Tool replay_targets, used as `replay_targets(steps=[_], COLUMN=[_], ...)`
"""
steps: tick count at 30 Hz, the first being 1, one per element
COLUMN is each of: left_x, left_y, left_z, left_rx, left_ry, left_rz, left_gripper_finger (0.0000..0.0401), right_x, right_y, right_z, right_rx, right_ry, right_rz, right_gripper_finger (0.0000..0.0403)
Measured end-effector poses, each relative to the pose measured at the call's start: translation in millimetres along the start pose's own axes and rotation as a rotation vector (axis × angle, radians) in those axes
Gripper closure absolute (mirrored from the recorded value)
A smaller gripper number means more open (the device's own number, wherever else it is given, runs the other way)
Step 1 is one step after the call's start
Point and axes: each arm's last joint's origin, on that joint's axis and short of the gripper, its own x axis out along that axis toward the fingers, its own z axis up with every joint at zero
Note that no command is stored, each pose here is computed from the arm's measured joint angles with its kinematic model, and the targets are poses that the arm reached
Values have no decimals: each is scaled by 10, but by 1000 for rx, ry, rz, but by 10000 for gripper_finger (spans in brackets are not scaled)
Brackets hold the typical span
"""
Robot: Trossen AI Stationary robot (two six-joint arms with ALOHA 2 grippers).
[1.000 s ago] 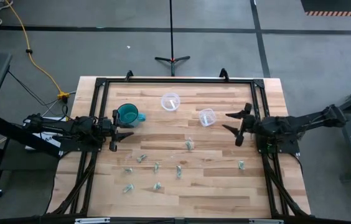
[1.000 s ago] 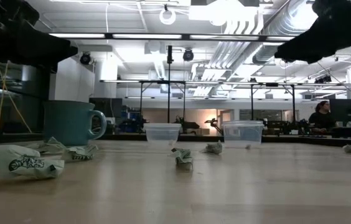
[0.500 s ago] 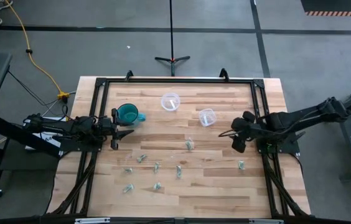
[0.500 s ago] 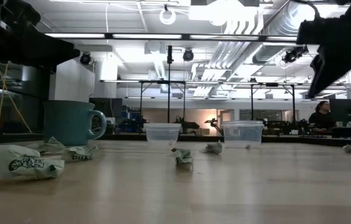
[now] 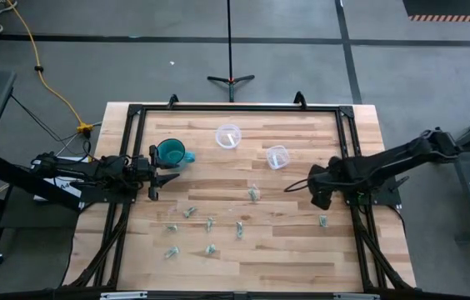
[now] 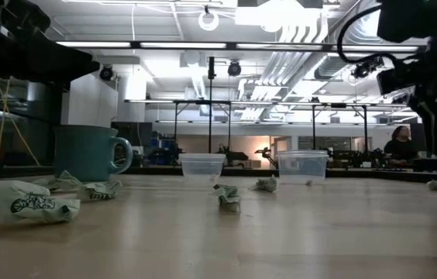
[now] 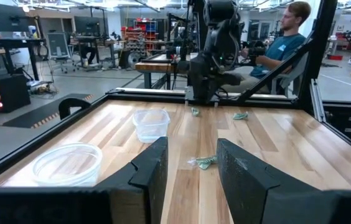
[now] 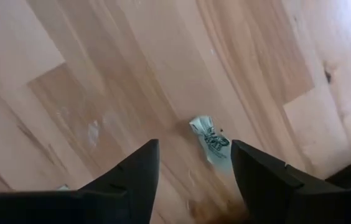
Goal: Pick and place items into bin
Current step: Put the stevia packet into the small transparent bin
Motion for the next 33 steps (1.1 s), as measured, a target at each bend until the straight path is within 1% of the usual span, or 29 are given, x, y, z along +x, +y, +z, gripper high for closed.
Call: replay_targets(steps=[4,8,12,16,21,26,30,33], left_x=[0,0,0,0,0,0,0,0], left_y=[0,0,0,0,0,1,1,1], left_z=[0,0,0,0,0,0,-1,0], left_rx=[0,0,0,0,0,0,0,0], left_ry=[0,0,0,0,0,0,0,0], left_rz=[1,1,1,1,1,1,1,1], left_gripper_finger=[229,229,229,229,229,229,229,229], right_x=[112,224,319,403,480,549,581,585], right_y=[58,71,53,0,-54,-71,-95,-118], right_z=[58,90,136,191,265,326,358,366], right_rx=[1,3,-2,39,48,14,22,38], right_ry=[45,108,140,188,215,247,271,281], right_rz=[-23,-77,-139,-160,-151,-88,-62,-54], right_gripper_finger=[217,212,204,197,199,208,224,244])
